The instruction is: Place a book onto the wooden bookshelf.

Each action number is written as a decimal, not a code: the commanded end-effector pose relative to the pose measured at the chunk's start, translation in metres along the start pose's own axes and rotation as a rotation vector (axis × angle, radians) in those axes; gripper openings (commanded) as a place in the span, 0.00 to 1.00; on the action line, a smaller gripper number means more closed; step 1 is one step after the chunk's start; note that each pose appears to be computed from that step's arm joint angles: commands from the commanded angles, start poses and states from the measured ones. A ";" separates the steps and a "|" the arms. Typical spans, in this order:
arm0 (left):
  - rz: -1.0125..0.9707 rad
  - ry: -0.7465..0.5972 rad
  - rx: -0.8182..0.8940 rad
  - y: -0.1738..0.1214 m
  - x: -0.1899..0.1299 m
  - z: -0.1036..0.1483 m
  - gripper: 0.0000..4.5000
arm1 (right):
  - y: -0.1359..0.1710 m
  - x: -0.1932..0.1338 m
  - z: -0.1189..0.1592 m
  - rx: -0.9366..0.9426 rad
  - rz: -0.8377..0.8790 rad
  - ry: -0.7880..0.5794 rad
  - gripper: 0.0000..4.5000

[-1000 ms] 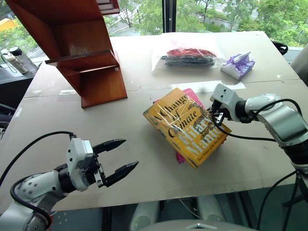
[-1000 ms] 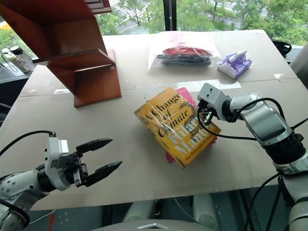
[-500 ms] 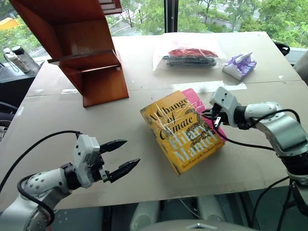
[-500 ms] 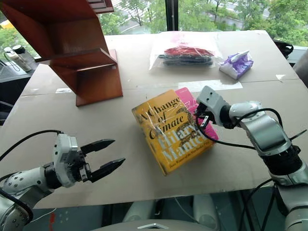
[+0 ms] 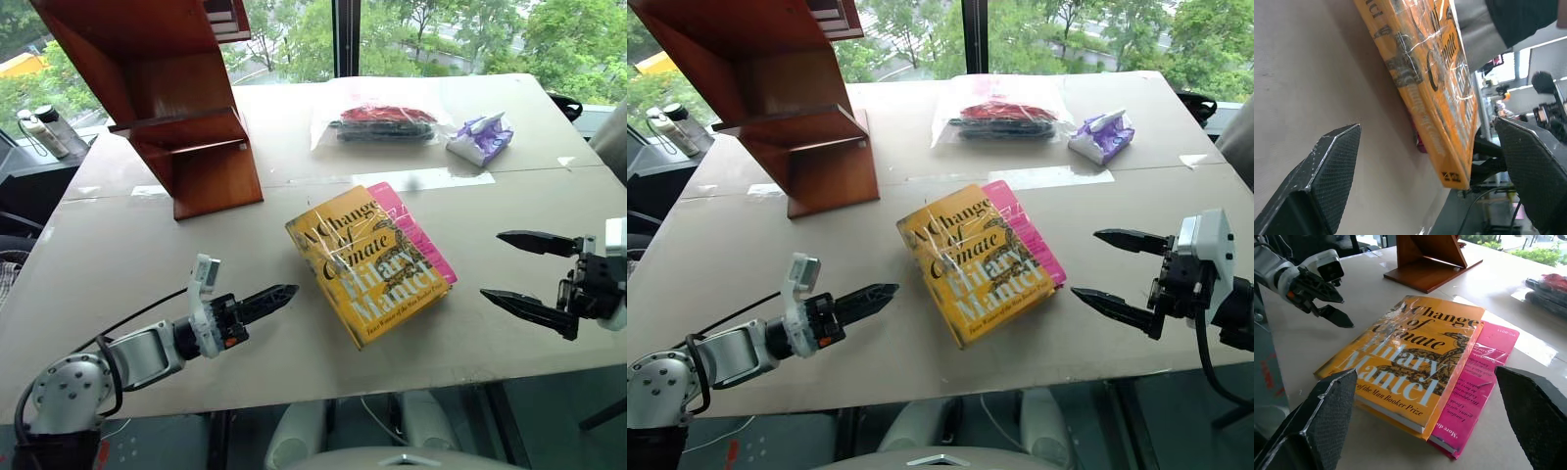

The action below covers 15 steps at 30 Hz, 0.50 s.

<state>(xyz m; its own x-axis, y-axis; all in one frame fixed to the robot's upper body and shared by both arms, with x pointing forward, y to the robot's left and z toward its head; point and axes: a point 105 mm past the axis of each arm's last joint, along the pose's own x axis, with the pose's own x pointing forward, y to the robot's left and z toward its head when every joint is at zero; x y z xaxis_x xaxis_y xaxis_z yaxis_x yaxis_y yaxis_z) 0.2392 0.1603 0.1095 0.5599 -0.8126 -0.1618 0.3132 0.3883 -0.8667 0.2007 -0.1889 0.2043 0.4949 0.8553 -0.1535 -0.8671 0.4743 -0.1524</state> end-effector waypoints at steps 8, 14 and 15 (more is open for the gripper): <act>-0.056 0.027 -0.182 0.005 0.075 0.011 1.00 | 0.022 -0.009 0.008 -0.083 -0.089 -0.012 0.98; -0.114 0.065 -0.209 0.001 0.097 0.006 0.76 | 0.033 -0.008 0.009 -0.093 -0.121 -0.027 1.00; -0.114 0.065 -0.207 0.002 0.096 0.007 0.64 | 0.034 -0.008 0.009 -0.092 -0.124 -0.029 1.00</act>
<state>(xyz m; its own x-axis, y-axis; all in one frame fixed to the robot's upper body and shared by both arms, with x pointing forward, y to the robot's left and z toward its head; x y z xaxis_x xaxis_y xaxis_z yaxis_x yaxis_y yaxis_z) 0.3001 0.0880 0.0906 0.4980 -0.8592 -0.1173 0.1807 0.2351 -0.9550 0.1702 -0.1809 0.1999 0.5873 0.7989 -0.1298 -0.8038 0.5569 -0.2094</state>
